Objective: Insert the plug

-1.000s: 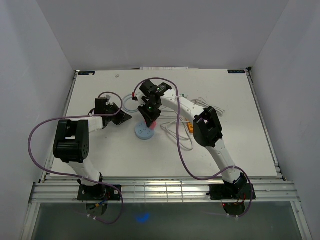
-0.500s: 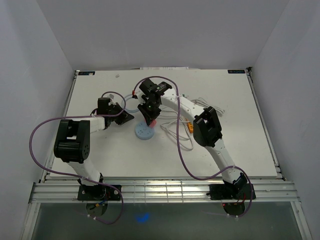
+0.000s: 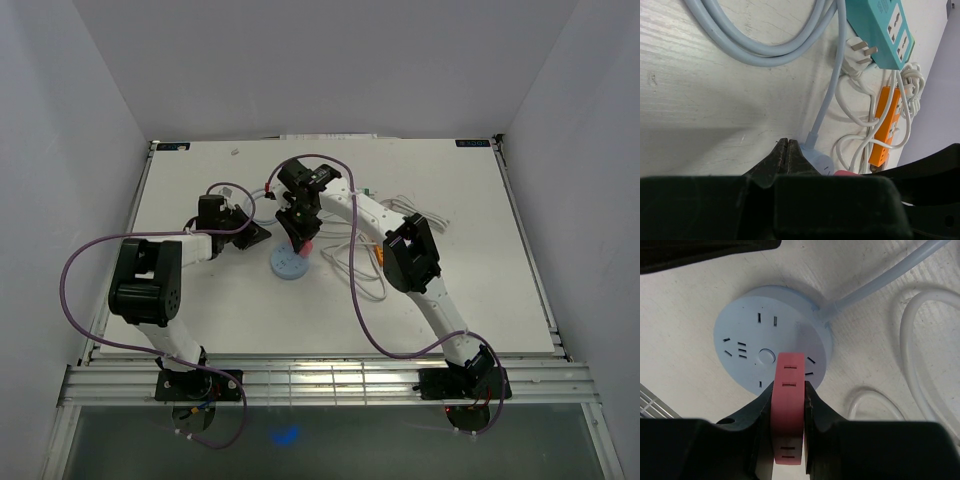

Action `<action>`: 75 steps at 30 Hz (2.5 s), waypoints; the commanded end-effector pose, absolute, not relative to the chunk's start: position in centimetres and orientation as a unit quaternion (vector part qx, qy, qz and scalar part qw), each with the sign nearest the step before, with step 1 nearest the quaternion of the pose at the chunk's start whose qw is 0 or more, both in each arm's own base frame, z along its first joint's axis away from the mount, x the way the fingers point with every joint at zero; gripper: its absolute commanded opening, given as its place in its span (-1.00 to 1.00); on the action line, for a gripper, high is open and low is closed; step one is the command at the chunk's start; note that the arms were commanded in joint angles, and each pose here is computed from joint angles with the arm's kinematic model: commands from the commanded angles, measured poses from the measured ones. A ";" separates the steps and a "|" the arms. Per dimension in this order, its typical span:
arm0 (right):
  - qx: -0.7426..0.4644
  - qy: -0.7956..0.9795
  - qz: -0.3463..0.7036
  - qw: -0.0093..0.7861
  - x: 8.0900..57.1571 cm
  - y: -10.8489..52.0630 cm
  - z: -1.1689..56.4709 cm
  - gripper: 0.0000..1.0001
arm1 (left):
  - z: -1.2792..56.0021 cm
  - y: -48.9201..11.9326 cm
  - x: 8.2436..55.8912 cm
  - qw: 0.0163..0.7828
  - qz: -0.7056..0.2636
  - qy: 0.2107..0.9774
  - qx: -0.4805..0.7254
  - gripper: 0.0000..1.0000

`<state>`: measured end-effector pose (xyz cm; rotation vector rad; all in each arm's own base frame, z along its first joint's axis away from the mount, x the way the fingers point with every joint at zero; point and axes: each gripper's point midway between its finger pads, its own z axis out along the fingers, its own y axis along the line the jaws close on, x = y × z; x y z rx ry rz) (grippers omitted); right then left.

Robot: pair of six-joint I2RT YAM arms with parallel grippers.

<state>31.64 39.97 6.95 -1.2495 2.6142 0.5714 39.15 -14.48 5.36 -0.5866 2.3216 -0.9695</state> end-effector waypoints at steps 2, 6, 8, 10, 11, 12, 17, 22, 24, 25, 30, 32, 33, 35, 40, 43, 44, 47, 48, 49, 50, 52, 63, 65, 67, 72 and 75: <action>-0.408 0.898 0.150 0.075 31.8 38.3 5.8 -0.85 | 6.5 -16.0 39.5 0.294 -0.379 0.859 -0.180 -1.00; -0.404 0.904 0.125 0.067 31.7 37.3 4.9 -0.84 | 5.2 -18.0 38.6 0.277 -0.389 0.863 -0.165 -1.00; -0.404 0.904 0.120 0.070 31.7 37.2 5.0 -0.85 | 4.8 -18.5 38.2 0.271 -0.390 0.865 -0.164 -1.00; -0.403 0.906 0.109 0.074 31.8 36.9 5.1 -0.85 | 4.8 -18.9 37.8 0.270 -0.394 0.863 -0.166 -1.00; -0.402 0.907 0.106 0.075 31.8 36.9 5.2 -0.84 | 4.4 -18.9 37.3 0.264 -0.395 0.864 -0.168 -1.00; -0.404 0.906 0.104 0.074 31.6 37.0 5.2 -0.84 | 4.4 -19.0 37.1 0.265 -0.396 0.863 -0.169 -1.00; -0.399 0.907 0.113 0.075 30.8 37.7 5.5 -0.84 | 4.1 -19.4 36.0 0.256 -0.399 0.863 -0.176 -1.00; -0.406 0.903 0.111 0.088 30.4 38.1 6.4 -0.84 | 3.8 -19.0 35.5 0.257 -0.392 0.864 -0.182 -1.00; -0.412 0.900 0.110 0.090 30.0 38.4 6.6 -0.84 | 3.8 -19.1 35.5 0.254 -0.394 0.863 -0.187 -1.00; -0.413 0.899 0.108 0.093 30.0 38.4 6.9 -0.84 | 3.7 -19.1 35.5 0.253 -0.394 0.863 -0.188 -1.00; -0.420 0.897 0.095 0.094 29.3 38.6 6.9 -0.84 | 3.5 -19.0 35.3 0.249 -0.392 0.863 -0.197 -1.00; -0.422 0.897 0.093 0.096 29.2 38.7 6.9 -0.85 | 3.4 -18.9 35.3 0.249 -0.390 0.863 -0.201 -1.00; -0.424 0.896 0.093 0.096 29.0 38.8 6.9 -0.84 | 3.4 -18.9 35.2 0.248 -0.390 0.864 -0.201 -1.00; -0.426 0.894 0.094 0.098 28.7 39.0 7.0 -0.84 | 3.2 -18.9 35.1 0.246 -0.389 0.864 -0.206 -1.00; -0.426 0.894 0.096 0.102 28.4 39.3 7.5 -0.84 | 2.8 -18.7 34.9 0.242 -0.383 0.865 -0.216 -1.00; -0.425 0.895 0.095 0.101 28.1 39.4 7.5 -0.84 | 2.7 -18.5 34.8 0.243 -0.379 0.865 -0.222 -1.00; -0.425 0.894 0.095 0.105 28.1 39.7 7.7 -0.84 | 2.6 -18.6 34.8 0.242 -0.378 0.865 -0.223 -1.00; -0.417 0.899 0.071 0.110 28.4 39.5 7.7 -0.85 | 2.3 -18.6 34.6 0.239 -0.374 0.866 -0.230 -1.00; -0.415 0.901 0.070 0.109 28.4 39.5 7.6 -0.84 | 2.1 -18.6 34.5 0.236 -0.373 0.866 -0.235 -1.00; -0.409 0.903 0.066 0.109 28.4 39.4 7.6 -0.84 | 2.1 -18.6 34.5 0.237 -0.372 0.866 -0.236 -1.00; -0.406 0.905 0.060 0.109 28.4 39.2 7.6 -0.84 | 2.1 -18.6 34.6 0.238 -0.371 0.866 -0.237 -1.00; -0.400 0.909 0.046 0.113 28.7 38.7 7.6 -0.84 | 2.1 -18.5 34.6 0.239 -0.369 0.866 -0.237 -1.00; -0.399 0.906 0.043 0.136 29.1 38.3 8.9 -0.84 | 5.0 -13.7 34.2 0.254 -0.373 0.855 -0.257 -0.31; -0.401 0.905 0.045 0.134 29.0 38.4 8.8 -0.85 | 5.9 -13.4 33.6 0.259 -0.363 0.858 -0.254 -0.01; -0.403 0.904 0.049 0.137 29.1 38.5 9.0 -0.84 | 6.3 -13.4 32.7 0.254 -0.363 0.860 -0.254 0.01; -0.406 0.902 0.055 0.137 29.0 38.7 9.0 -0.85 | 7.8 -14.3 30.4 0.241 -0.402 0.848 -0.249 0.01; -0.406 0.901 0.058 0.139 29.0 38.8 9.1 -0.84 | 7.7 -14.6 29.3 0.231 -0.412 0.843 -0.256 0.02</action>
